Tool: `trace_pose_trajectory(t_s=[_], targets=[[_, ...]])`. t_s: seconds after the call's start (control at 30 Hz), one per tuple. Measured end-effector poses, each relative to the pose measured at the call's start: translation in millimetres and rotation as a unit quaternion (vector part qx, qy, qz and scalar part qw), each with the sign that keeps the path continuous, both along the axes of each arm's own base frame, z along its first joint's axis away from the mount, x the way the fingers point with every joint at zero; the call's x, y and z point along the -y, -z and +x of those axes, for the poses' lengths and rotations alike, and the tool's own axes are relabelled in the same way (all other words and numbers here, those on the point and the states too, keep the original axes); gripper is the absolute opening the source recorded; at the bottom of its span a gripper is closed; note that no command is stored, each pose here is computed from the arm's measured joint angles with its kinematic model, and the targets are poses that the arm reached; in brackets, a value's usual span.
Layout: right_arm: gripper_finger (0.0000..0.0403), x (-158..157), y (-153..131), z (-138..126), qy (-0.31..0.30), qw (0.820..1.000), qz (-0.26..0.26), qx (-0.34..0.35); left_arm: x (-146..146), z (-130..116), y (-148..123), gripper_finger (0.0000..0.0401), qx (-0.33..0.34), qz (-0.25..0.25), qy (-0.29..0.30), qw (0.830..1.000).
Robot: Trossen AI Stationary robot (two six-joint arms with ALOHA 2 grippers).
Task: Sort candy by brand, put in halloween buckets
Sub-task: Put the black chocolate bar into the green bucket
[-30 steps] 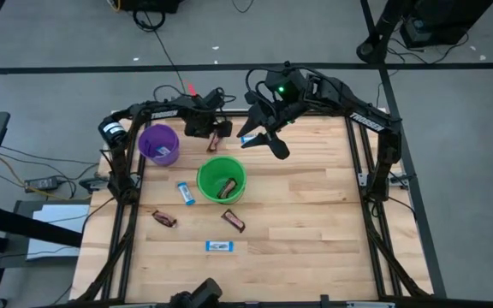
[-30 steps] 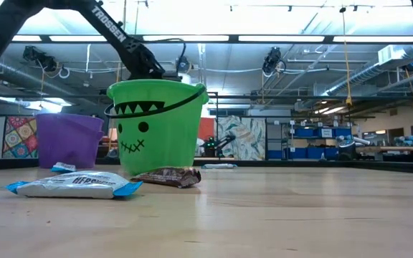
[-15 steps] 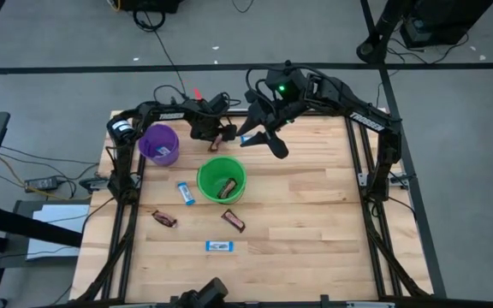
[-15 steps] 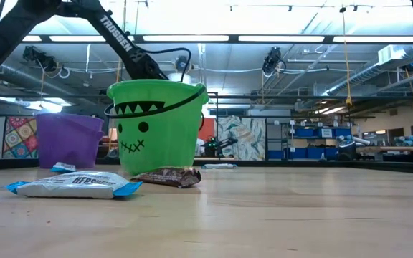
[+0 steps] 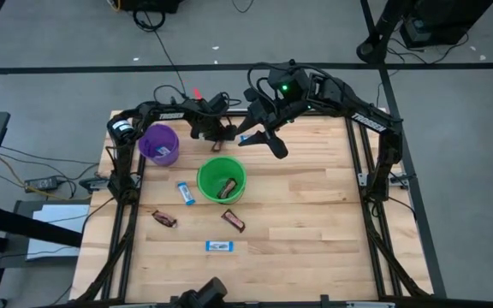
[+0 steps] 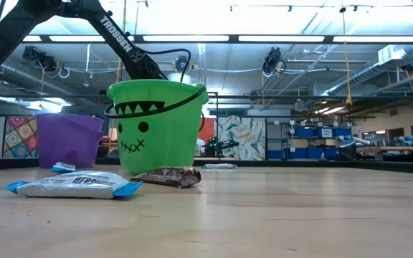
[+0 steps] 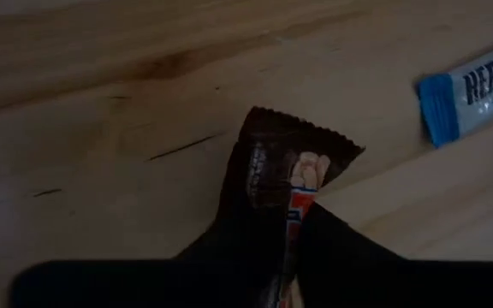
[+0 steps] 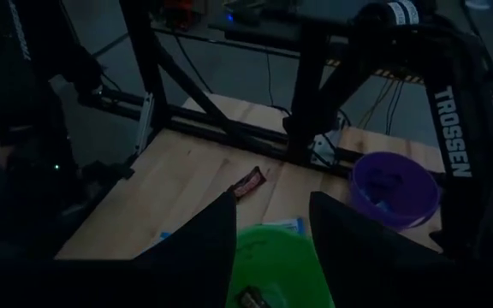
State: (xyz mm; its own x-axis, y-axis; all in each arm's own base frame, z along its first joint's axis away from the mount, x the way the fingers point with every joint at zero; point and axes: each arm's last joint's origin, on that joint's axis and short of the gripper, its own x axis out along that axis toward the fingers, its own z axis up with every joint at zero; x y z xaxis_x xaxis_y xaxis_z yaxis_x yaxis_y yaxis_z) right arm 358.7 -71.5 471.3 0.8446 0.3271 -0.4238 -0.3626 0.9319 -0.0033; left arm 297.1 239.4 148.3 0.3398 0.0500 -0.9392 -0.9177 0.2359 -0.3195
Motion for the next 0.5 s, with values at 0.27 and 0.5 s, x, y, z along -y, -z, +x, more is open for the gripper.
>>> trace_pose_trajectory(t_s=[0.27, 0.5], targets=[[0.0161, -2, 1, 0, -0.003, 1.000, 0.001, -0.003, 1, 1, -8, 0.0032, 0.016, -0.036, 0.053, 0.998], [0.0161, -2, 1, 0, -0.002, 1.000, 0.001, -0.008, -8, 8, -48, 0.0034, -0.019, 0.011, 0.121, 0.992]])
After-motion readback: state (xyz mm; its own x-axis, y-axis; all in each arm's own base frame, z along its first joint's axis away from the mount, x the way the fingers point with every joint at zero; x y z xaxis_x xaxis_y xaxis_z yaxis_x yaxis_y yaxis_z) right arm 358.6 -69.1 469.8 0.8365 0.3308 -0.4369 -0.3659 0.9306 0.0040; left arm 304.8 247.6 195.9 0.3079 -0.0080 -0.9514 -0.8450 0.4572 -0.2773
